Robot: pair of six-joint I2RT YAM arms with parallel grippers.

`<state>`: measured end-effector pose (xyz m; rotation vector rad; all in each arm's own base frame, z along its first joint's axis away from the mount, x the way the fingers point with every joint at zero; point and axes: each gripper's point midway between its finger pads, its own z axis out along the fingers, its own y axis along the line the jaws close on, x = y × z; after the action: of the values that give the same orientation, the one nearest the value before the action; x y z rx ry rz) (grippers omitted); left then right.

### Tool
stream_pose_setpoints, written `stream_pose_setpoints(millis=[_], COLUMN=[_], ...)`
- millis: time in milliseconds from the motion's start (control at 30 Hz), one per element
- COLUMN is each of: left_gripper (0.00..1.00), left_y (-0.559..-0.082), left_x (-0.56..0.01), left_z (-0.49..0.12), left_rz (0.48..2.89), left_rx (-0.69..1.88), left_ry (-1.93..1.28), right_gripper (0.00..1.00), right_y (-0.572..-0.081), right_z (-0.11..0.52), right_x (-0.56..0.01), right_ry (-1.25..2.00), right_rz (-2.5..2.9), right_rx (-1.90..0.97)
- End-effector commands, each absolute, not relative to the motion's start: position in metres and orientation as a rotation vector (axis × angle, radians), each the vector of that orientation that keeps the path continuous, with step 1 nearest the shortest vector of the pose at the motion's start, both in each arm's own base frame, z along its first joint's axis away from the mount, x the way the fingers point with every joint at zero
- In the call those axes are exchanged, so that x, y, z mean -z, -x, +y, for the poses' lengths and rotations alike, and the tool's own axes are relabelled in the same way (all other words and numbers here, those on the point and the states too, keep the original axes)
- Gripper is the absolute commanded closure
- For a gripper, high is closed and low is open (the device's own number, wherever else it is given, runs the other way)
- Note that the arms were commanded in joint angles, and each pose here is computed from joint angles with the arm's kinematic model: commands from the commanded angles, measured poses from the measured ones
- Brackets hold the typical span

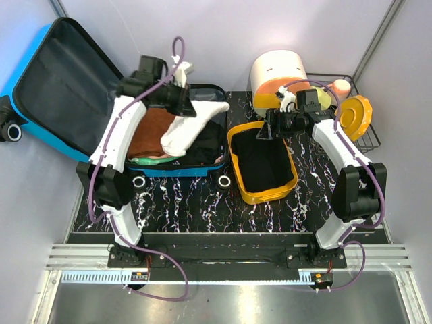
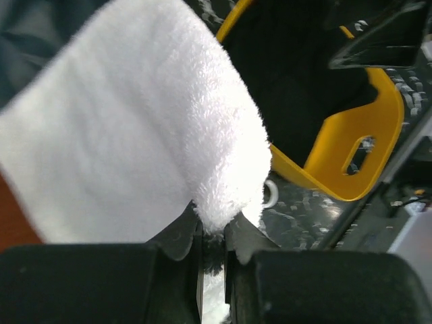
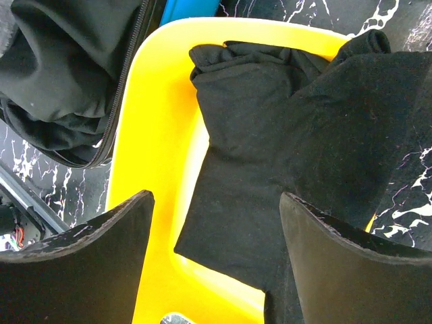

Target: Open, take out, and arrange the luggage

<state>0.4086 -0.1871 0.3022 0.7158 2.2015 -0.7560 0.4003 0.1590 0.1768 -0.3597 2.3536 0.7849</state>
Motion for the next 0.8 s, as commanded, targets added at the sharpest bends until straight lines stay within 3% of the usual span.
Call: stream_pose_setpoints(millis=[0, 167, 600, 767], left_gripper=[1.00, 1.00, 1.00, 1.00], left_y=[-0.362, -0.343, -0.344, -0.335], left_x=[-0.340, -0.346, -0.281, -0.264], left_z=[-0.260, -0.306, -0.404, -0.434], left_rz=[2.081, 2.044, 2.267, 2.334], left_rx=[1.005, 1.084, 1.108, 1.135], left_ry=[-0.689, -0.607, -0.368, -0.283], right_gripper=[0.17, 0.19, 0.19, 0.30], right_y=[-0.399, -0.392, -0.380, -0.362], right_z=[0.165, 0.164, 0.075, 0.043], right_x=[-0.193, -0.188, -0.195, -0.175], right_ry=[0.369, 0.376, 0.135, 0.029], right_rz=[2.325, 2.342, 2.350, 2.382], right_rx=[-0.832, -0.833, -0.409, -0.222])
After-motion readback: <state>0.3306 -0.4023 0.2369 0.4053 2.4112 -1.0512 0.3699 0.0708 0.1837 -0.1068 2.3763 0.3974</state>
